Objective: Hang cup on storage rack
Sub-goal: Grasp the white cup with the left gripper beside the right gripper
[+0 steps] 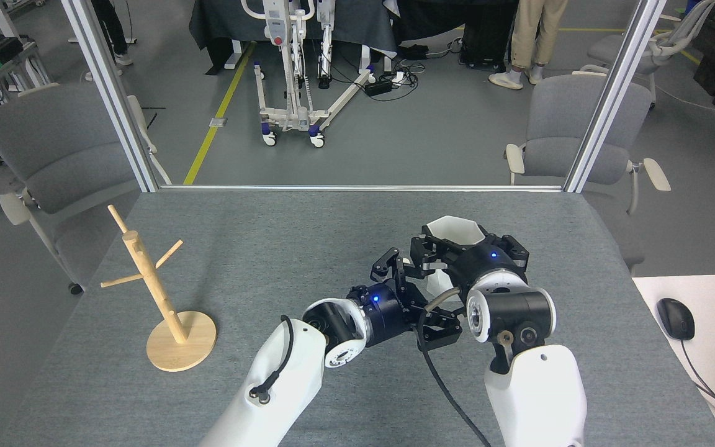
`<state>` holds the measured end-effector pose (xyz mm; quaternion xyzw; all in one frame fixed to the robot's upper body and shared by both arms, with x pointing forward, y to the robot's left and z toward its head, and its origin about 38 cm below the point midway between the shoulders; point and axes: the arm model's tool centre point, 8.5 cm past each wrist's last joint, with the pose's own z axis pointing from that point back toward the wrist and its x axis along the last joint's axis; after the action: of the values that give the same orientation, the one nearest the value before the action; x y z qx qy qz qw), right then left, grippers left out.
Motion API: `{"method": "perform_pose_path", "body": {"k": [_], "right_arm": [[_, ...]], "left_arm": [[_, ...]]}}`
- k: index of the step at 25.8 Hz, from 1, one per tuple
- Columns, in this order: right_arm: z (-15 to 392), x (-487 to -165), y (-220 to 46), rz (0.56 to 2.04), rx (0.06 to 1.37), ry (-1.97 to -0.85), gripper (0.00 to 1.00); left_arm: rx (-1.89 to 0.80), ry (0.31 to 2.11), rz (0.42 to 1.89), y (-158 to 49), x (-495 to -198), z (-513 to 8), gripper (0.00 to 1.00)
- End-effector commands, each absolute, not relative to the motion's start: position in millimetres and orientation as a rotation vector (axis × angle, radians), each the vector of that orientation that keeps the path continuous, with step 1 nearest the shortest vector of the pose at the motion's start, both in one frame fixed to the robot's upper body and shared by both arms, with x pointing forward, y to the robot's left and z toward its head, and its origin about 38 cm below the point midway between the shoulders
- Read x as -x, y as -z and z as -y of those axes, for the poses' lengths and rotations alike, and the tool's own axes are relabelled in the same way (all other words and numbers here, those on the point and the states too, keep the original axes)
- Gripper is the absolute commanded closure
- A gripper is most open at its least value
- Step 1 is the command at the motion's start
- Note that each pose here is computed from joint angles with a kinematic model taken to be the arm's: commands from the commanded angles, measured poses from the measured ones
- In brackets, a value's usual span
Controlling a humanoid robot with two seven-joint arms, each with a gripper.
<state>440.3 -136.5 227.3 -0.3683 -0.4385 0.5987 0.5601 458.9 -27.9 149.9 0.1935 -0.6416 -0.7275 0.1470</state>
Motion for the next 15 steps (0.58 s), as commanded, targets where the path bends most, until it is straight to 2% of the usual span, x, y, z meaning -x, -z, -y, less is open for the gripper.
{"method": "perform_pose_path", "body": {"k": [1, 8, 15], "right_arm": [[135, -440, -226, 1.028, 0.872, -1.417, 1.00], [129, -439, -225, 1.034, 0.858, -1.424, 1.00], [121, -436, -222, 1.040, 0.843, -1.436, 1.00]], "left_arm": [[-0.475, 2.086, 1.838, -144, -465, 26, 0.01], [-0.279, 2.044, 1.780, -131, -469, 21, 0.01], [-0.336, 1.974, 1.772, -152, -494, 10, 0.01]]}}
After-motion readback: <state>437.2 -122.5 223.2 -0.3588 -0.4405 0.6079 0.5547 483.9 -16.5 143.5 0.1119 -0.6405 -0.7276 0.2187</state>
